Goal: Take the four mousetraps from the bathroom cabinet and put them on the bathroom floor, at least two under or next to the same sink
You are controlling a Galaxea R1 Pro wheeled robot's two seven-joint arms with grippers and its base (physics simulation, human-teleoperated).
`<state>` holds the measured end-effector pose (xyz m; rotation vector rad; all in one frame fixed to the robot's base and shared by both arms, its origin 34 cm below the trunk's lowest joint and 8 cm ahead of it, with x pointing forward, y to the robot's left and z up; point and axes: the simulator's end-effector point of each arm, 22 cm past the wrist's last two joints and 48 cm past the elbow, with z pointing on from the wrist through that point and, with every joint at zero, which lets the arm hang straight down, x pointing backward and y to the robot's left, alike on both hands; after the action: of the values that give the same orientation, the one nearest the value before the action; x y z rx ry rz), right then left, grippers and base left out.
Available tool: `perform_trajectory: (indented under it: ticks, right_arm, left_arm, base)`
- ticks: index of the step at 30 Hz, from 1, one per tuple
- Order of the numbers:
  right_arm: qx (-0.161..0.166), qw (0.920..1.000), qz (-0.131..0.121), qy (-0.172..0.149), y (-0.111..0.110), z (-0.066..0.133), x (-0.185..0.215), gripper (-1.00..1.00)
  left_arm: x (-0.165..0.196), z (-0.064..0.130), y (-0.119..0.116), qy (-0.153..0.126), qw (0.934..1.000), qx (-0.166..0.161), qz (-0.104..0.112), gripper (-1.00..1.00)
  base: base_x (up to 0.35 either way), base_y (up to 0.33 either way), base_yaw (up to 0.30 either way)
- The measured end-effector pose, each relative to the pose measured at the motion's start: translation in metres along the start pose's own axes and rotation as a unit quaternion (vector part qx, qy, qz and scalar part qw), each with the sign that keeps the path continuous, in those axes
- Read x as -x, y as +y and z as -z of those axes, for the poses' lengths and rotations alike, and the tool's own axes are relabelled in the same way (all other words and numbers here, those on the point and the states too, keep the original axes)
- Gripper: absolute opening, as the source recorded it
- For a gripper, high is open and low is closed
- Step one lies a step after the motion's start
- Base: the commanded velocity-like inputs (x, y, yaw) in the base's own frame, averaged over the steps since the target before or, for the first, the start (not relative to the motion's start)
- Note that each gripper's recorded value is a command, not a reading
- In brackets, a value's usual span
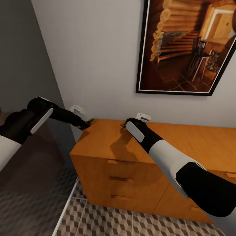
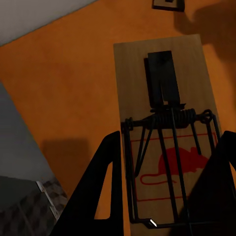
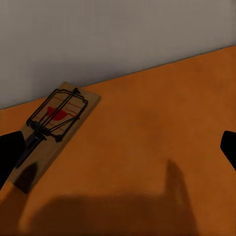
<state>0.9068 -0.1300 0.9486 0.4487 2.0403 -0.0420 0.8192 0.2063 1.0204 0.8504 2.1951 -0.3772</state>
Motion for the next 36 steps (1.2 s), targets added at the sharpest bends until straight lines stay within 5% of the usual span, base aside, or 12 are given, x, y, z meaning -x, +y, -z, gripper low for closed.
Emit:
perform_trajectory:
  ticks: [26, 36]
  right_arm:
    - [0.005, 1.0, 0.0, -0.003, 0.0025, 0.0018, 0.0003, 1.0]
    - [0.005, 1.0, 0.0, -0.003, 0.0029, 0.0019, 0.0004, 1.0]
  left_arm:
    - [0.0005, -0.0004, -0.0009, 0.0, 1.0, 0.0, -0.001, -1.0]
    - [0.0005, -0.0003, -0.001, 0.0, 1.0, -0.001, -0.001, -1.0]
  base:
    - [0.0, 0.0, 0.001]
    - [0.0, 0.0, 0.201]
